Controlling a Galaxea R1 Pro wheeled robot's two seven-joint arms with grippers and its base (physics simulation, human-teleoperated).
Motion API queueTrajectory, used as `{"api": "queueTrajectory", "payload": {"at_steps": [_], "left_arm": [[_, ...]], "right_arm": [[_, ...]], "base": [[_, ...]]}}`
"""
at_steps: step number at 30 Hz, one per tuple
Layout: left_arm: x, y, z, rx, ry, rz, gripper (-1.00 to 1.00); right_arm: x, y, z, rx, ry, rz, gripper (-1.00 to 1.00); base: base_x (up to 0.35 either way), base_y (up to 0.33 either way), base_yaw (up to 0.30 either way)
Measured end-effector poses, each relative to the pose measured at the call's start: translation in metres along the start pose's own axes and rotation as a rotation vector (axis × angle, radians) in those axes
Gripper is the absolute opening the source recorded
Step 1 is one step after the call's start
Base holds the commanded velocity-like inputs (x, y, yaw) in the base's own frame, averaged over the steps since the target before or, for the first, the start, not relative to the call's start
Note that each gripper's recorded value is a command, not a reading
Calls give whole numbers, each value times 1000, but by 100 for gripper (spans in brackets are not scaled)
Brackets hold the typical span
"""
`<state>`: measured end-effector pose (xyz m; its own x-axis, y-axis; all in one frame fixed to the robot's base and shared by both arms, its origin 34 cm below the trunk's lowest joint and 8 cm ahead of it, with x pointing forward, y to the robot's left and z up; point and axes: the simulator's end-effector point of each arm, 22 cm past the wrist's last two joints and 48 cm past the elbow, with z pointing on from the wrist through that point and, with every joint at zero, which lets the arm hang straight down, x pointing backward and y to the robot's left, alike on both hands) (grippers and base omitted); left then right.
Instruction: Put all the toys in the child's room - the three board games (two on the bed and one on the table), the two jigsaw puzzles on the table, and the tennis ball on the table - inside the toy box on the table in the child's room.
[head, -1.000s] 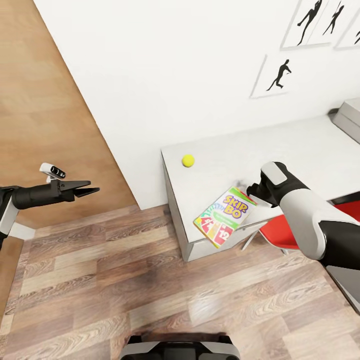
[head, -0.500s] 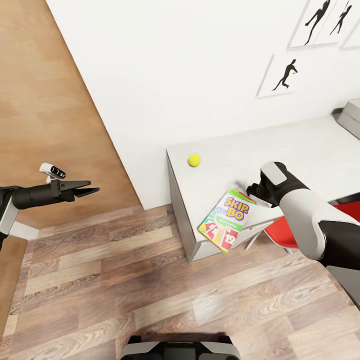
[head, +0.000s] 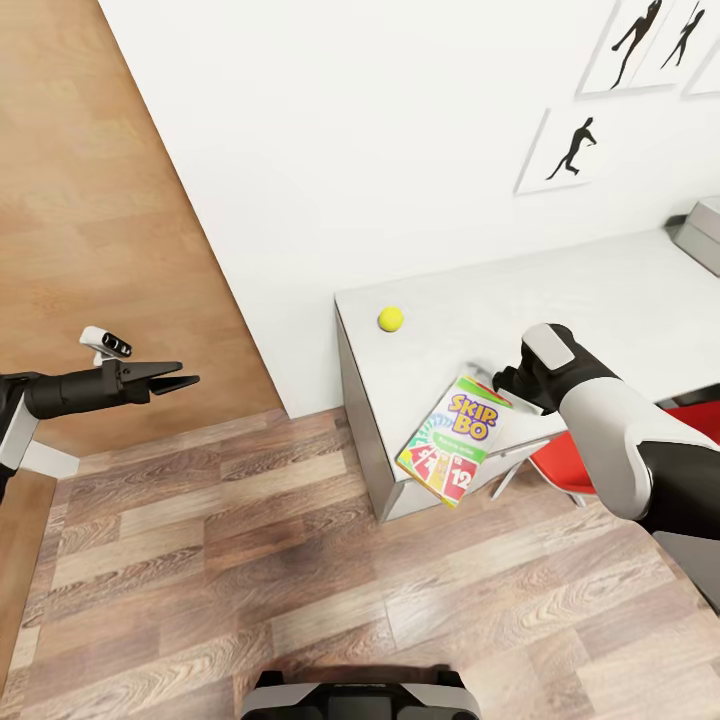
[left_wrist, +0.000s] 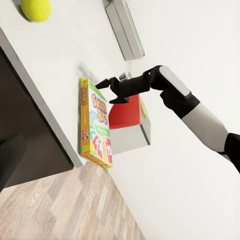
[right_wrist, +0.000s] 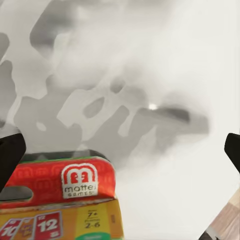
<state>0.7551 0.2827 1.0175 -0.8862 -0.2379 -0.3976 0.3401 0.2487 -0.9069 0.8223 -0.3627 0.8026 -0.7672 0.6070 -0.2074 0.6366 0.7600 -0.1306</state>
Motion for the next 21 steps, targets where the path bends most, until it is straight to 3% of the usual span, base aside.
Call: {"api": "queueTrajectory", "payload": {"at_steps": [21], "left_arm": [[0,0,0,0,0,1,100]], "right_arm": [[0,0,0,2,-1,-2,100]], "base": [[-34,22,0]]}}
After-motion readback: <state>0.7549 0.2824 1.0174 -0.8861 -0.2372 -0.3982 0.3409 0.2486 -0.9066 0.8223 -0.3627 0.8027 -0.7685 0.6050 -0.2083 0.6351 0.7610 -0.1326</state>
